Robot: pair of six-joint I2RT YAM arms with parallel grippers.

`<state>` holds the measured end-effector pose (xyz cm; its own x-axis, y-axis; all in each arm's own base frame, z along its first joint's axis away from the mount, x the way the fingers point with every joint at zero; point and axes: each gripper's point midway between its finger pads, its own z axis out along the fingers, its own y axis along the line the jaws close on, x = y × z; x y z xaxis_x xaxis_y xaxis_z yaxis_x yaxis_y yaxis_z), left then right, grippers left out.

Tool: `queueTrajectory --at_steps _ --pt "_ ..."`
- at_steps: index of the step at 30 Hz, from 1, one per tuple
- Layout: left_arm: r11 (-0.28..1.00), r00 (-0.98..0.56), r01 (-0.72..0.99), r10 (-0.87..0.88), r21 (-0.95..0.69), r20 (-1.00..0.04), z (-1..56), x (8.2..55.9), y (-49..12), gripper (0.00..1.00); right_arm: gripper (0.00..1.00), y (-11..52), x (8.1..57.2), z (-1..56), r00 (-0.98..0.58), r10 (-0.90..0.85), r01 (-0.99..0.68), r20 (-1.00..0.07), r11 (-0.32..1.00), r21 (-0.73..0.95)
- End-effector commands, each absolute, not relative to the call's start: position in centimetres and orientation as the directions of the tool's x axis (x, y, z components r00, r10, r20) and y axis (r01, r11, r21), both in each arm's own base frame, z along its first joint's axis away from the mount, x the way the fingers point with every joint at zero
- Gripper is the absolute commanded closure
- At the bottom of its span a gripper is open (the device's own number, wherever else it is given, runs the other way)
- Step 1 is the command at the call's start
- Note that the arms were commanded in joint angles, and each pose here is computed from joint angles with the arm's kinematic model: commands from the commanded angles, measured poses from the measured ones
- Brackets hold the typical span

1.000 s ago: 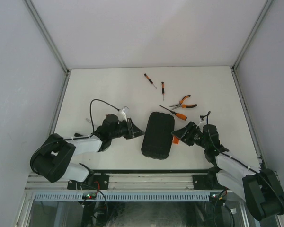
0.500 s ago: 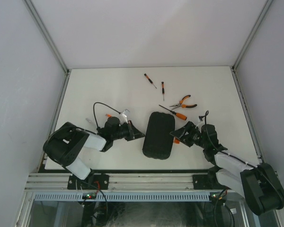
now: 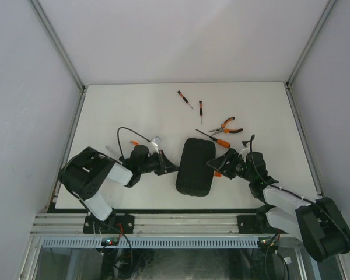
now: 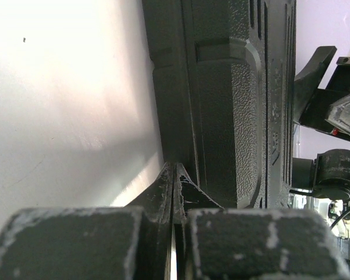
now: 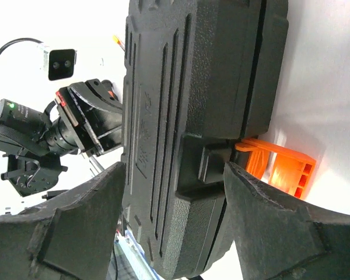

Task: Sort the tools into containers
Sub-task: Open the storage box at the center of the board.

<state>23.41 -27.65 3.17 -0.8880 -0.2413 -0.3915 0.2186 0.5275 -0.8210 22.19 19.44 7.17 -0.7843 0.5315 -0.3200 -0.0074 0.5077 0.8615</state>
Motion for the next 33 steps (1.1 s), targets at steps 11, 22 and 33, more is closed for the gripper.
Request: queueTrajectory --at_steps 11,22,33 --pt "0.502 -0.888 0.239 -0.234 -0.831 -0.397 3.0 23.0 -27.8 1.0 0.33 20.6 23.4 9.0 -0.781 0.523 -0.061 -0.34 0.478 0.876" --pt "0.5 -0.892 0.238 -0.227 -0.832 -0.391 2.7 22.8 -27.9 1.0 0.34 21.2 23.2 9.3 -0.793 0.503 -0.068 -0.343 0.486 0.871" --pt "0.496 -0.891 0.246 -0.223 -0.833 -0.395 2.9 22.7 -28.4 1.0 0.33 22.1 22.7 14.9 -0.773 0.498 -0.18 -0.393 0.423 0.888"
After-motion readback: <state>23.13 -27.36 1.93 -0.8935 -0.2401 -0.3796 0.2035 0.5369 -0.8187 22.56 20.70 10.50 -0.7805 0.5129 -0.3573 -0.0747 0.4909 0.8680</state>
